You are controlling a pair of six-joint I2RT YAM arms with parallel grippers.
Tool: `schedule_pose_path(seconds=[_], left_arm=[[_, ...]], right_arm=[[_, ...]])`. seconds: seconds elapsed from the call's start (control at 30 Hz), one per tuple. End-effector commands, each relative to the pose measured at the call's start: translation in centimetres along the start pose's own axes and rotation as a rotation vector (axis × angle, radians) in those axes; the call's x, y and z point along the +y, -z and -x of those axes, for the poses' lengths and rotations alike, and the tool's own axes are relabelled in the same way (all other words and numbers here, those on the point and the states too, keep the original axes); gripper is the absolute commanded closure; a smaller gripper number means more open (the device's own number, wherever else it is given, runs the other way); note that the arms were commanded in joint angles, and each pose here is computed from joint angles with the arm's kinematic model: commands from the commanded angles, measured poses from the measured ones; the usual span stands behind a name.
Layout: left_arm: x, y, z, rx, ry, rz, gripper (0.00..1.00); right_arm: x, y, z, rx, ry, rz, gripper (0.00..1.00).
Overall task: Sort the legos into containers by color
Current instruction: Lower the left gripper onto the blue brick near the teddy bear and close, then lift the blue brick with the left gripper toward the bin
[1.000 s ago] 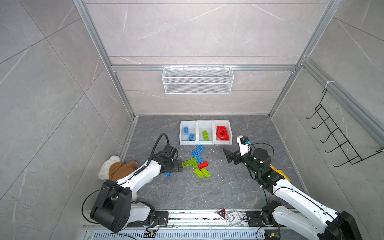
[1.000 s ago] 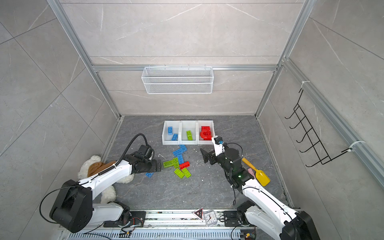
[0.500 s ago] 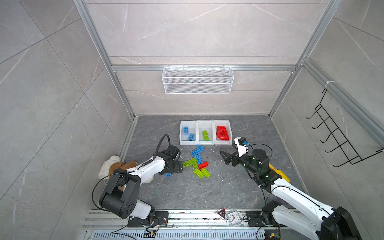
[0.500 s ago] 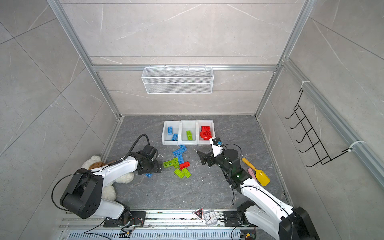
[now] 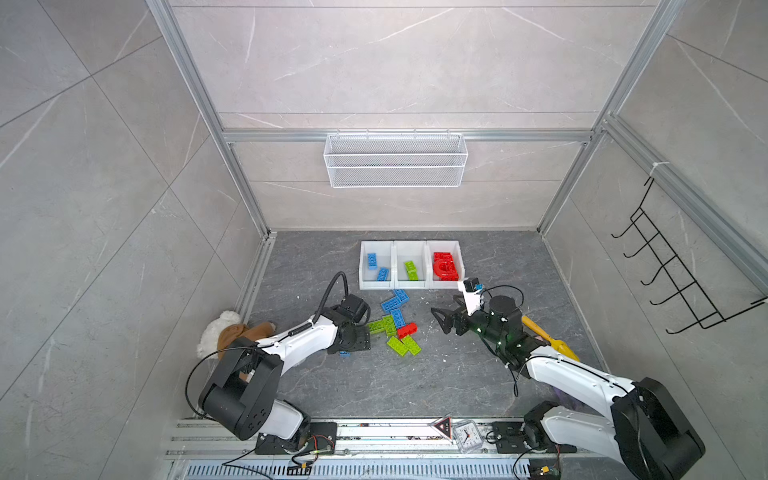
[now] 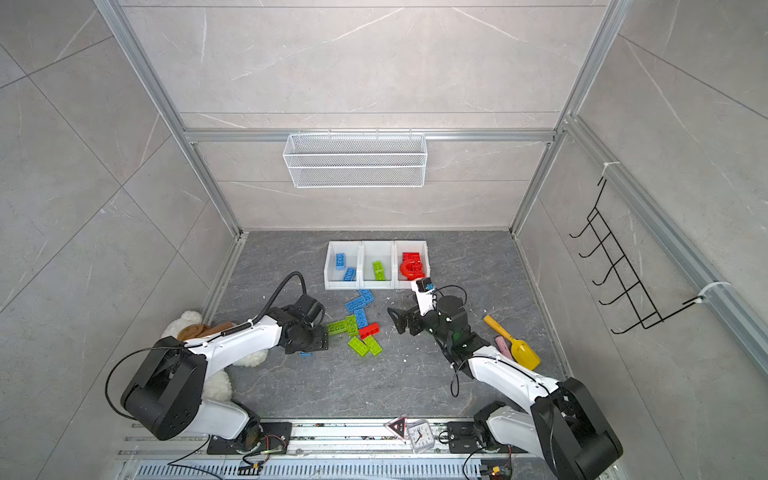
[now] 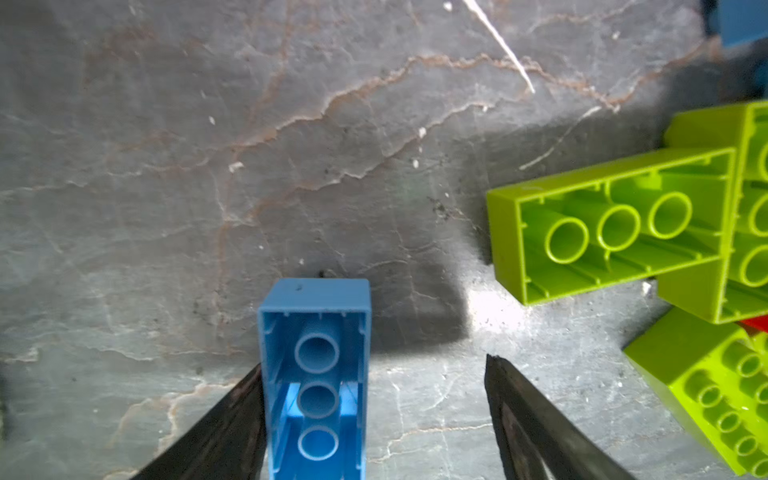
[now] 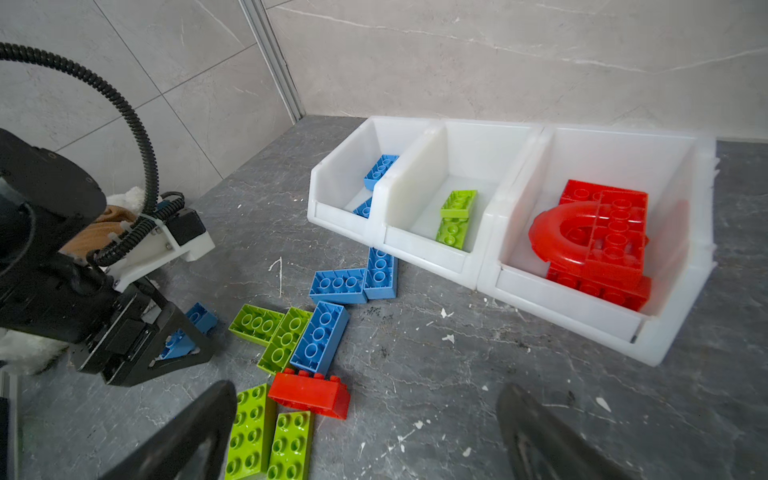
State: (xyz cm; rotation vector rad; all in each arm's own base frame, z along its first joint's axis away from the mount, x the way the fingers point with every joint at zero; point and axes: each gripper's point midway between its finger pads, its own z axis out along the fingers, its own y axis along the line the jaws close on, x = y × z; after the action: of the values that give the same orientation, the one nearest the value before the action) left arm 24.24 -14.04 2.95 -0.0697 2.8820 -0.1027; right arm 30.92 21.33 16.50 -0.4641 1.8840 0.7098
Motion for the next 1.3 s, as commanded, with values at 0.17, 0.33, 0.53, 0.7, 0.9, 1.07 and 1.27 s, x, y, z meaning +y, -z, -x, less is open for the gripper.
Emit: schedule_pose_path(seconds=[0.17, 0.33, 0.53, 0.7, 0.9, 1.07, 1.27], left_arm=[[1.2, -1.0, -1.2, 0.034, 0.017, 0.119, 0.28], [1.6, -0.9, -0.6, 0.004, 0.048, 0.143, 0.49], [1.7, -0.5, 0.3, -0.046, 0.045, 0.148, 0.66], [1.8, -0.2, 0.7, -0.066, 0.041, 0.158, 0.75], [1.3, 2.4, 2.5, -0.120, 0.019, 0.141, 0.78], [-1.5, 6.8, 6.8, -0.229, -0.048, 0.061, 0.79], [-5.2, 10.3, 13.8, -0.336, -0.193, 0.029, 0.80]], right_arm=[[0.2, -0.4, -0.1, -0.011, -0.044, 0.024, 0.00], [0.2, -0.5, -0.2, -0.006, -0.047, 0.025, 0.00], [-0.2, -1.0, -0.9, 0.030, -0.063, 0.010, 0.00], [-0.3, -1.3, -1.2, 0.048, -0.065, 0.008, 0.00], [-0.5, -1.2, -1.2, 0.042, -0.059, -0.004, 0.00], [-0.9, -1.0, -1.0, 0.020, -0.059, -0.023, 0.00], [-0.8, -0.5, -0.5, -0.004, -0.063, -0.023, 0.00]])
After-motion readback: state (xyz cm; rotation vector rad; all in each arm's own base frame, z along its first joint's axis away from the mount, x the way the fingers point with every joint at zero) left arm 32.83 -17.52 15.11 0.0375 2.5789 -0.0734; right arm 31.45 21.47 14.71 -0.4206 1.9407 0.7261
